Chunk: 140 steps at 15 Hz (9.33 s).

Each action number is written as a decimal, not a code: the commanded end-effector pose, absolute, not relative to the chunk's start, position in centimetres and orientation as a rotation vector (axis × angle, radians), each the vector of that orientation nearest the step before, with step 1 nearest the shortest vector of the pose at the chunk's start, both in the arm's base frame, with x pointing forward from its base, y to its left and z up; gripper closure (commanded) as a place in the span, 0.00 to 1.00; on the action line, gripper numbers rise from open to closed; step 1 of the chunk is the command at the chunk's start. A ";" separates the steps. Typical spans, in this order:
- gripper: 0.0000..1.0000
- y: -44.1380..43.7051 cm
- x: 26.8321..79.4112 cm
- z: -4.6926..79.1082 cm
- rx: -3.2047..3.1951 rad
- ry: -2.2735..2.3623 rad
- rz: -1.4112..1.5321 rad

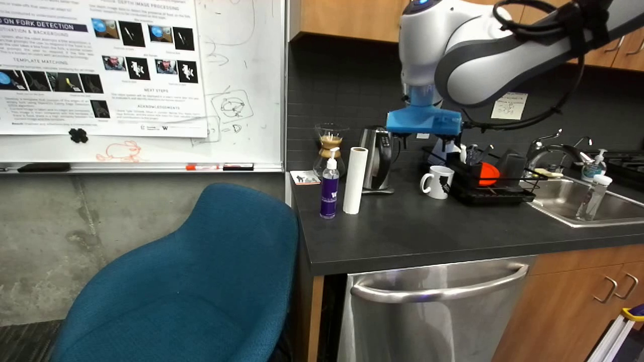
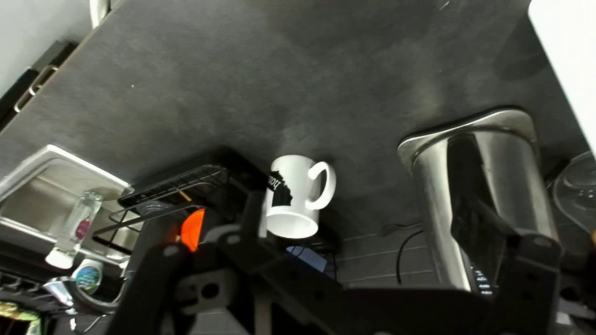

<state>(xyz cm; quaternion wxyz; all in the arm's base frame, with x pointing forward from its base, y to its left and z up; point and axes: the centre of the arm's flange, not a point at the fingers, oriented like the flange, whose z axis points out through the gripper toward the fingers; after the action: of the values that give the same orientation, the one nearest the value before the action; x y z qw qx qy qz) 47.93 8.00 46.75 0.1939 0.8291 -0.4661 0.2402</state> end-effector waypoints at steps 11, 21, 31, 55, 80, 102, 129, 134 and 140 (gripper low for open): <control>0.00 4.6 55.1 43.2 2.187 -1.461 0.529; 0.00 5.0 55.1 43.0 2.193 -1.452 0.528; 0.00 3.3 57.8 41.3 2.158 -1.487 0.492; 0.00 -11.4 59.5 38.9 2.306 -1.477 0.209; 0.00 -9.9 62.3 34.8 2.018 -1.817 0.557; 0.00 -18.9 64.7 32.7 1.754 -1.977 0.482; 0.95 -16.4 60.6 29.8 1.943 -1.903 0.228; 0.95 -11.7 57.4 27.8 2.100 -1.743 0.142; 0.95 -5.6 56.1 28.9 2.228 -1.659 0.140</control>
<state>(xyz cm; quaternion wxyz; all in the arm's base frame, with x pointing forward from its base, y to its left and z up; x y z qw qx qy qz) 58.01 -8.60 28.50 0.2046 0.7686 -0.6032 0.0596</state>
